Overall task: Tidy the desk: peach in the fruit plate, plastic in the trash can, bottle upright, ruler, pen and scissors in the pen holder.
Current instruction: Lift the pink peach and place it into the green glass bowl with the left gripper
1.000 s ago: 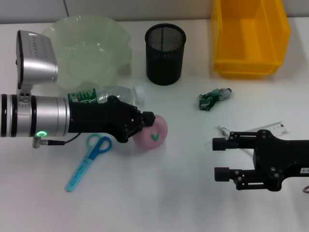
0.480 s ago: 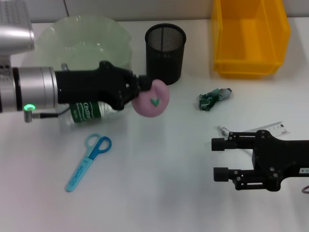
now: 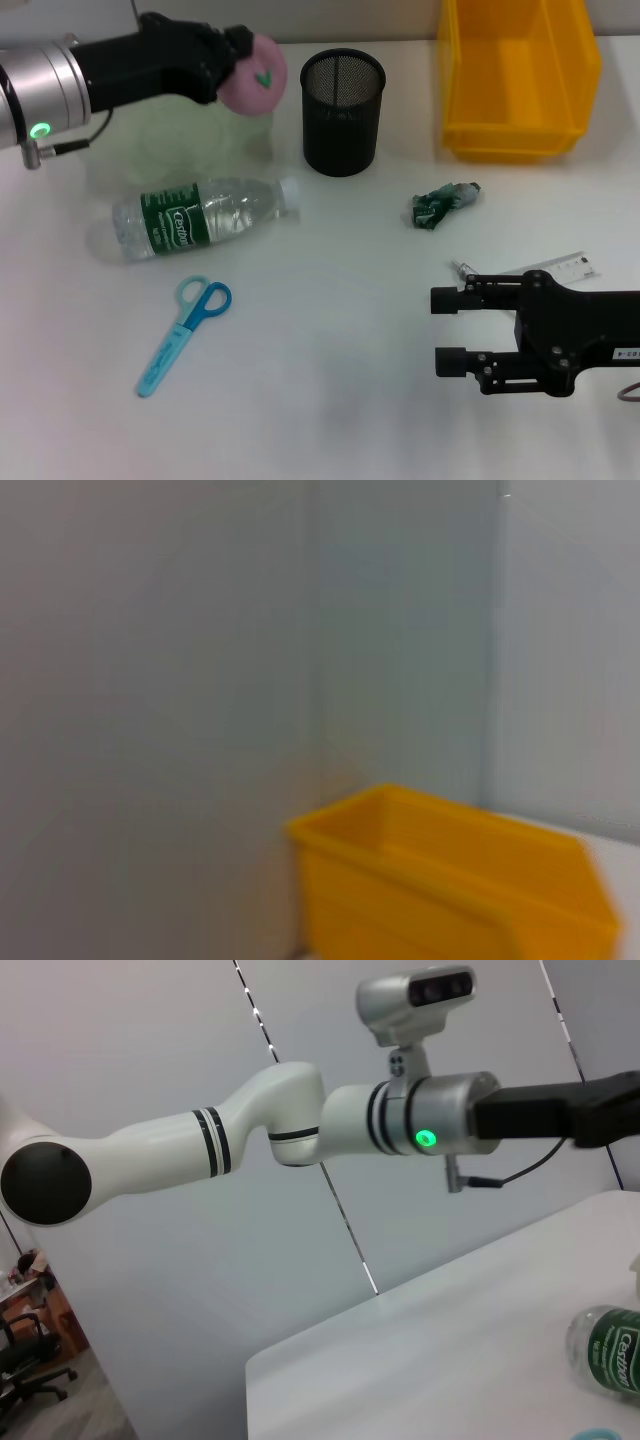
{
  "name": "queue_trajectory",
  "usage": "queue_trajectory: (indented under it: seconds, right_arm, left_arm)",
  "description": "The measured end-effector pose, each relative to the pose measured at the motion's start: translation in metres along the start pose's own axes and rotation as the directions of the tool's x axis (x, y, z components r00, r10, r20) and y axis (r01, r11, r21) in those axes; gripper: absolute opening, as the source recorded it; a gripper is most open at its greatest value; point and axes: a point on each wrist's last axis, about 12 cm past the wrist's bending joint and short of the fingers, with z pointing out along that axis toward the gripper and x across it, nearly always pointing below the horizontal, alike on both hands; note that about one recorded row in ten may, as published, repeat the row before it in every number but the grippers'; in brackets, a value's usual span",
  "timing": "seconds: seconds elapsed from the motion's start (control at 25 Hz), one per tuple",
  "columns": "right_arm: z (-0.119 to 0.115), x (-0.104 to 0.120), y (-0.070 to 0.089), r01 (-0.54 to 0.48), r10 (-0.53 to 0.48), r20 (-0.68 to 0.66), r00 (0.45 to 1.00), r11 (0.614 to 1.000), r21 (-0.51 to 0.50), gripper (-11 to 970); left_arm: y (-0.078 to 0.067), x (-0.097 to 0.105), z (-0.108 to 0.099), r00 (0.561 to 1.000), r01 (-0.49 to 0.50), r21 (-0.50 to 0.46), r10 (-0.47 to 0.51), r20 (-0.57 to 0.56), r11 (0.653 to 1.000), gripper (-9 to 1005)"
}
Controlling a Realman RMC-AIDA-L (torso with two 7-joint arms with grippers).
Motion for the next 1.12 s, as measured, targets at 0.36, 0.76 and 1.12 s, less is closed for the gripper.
queue_trajectory:
  seconds: [0.36, 0.76, 1.12]
  right_arm:
    - [0.001, -0.001, 0.000, 0.008, -0.008, 0.014, 1.000, 1.000, 0.001, 692]
    - [0.002, -0.001, -0.001, 0.012, -0.012, 0.039, 0.999, 1.000, -0.001, 692]
    - [0.002, -0.002, -0.002, 0.013, -0.013, 0.042, 0.999, 1.000, 0.000, 691]
  left_arm:
    - [0.021, 0.014, 0.003, 0.998, 0.002, -0.216, -0.014, -0.054, 0.976, 27]
    - [0.028, 0.032, -0.004, 0.995, 0.007, -0.288, -0.035, -0.093, 0.957, 29]
    - [0.031, 0.046, 0.000, 0.988, 0.006, -0.332, -0.056, -0.141, 0.943, 30]
